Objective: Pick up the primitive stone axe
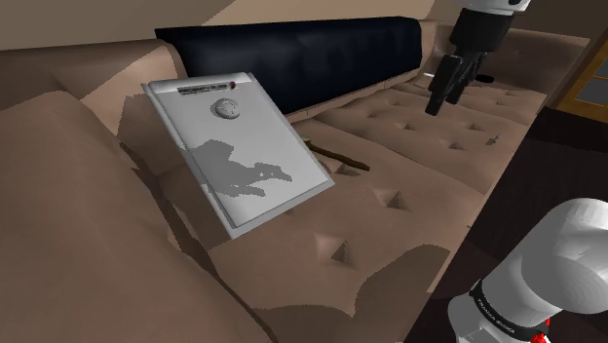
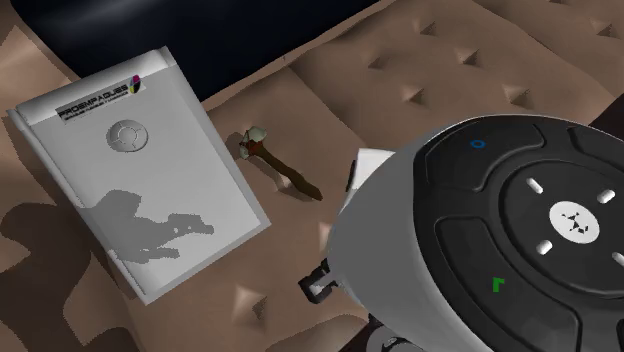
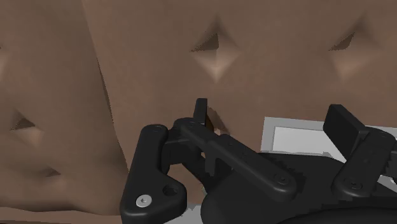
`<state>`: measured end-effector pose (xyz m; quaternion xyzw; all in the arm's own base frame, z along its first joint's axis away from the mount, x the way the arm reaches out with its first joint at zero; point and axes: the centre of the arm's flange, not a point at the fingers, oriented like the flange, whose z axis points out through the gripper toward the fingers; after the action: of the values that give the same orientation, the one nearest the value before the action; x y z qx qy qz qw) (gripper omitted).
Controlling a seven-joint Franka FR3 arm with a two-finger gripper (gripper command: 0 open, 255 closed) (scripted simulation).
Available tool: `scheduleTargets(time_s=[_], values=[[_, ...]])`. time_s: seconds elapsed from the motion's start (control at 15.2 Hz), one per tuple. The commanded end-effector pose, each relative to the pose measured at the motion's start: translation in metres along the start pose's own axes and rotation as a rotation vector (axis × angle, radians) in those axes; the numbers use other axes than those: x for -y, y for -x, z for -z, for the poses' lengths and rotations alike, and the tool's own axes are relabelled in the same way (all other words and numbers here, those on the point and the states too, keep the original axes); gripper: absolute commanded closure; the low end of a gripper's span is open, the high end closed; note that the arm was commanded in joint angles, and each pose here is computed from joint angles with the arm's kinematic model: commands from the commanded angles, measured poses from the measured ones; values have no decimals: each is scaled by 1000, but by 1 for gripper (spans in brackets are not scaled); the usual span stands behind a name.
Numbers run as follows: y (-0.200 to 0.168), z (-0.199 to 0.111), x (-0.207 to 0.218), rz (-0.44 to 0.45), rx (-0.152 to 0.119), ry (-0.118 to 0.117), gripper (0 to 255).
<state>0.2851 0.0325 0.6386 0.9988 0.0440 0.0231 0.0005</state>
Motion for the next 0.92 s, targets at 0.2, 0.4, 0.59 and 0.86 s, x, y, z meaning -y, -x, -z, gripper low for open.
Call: scheduleTargets(time_s=[0.2, 0.4, 0.59, 0.86], values=[[-31, -26, -7, 28, 7, -2, 0], [-61, -51, -13, 55, 14, -4, 0], [-92, -77, -18, 83, 21, -6, 0], [-133, -112, -23, 119, 30, -9, 0]])
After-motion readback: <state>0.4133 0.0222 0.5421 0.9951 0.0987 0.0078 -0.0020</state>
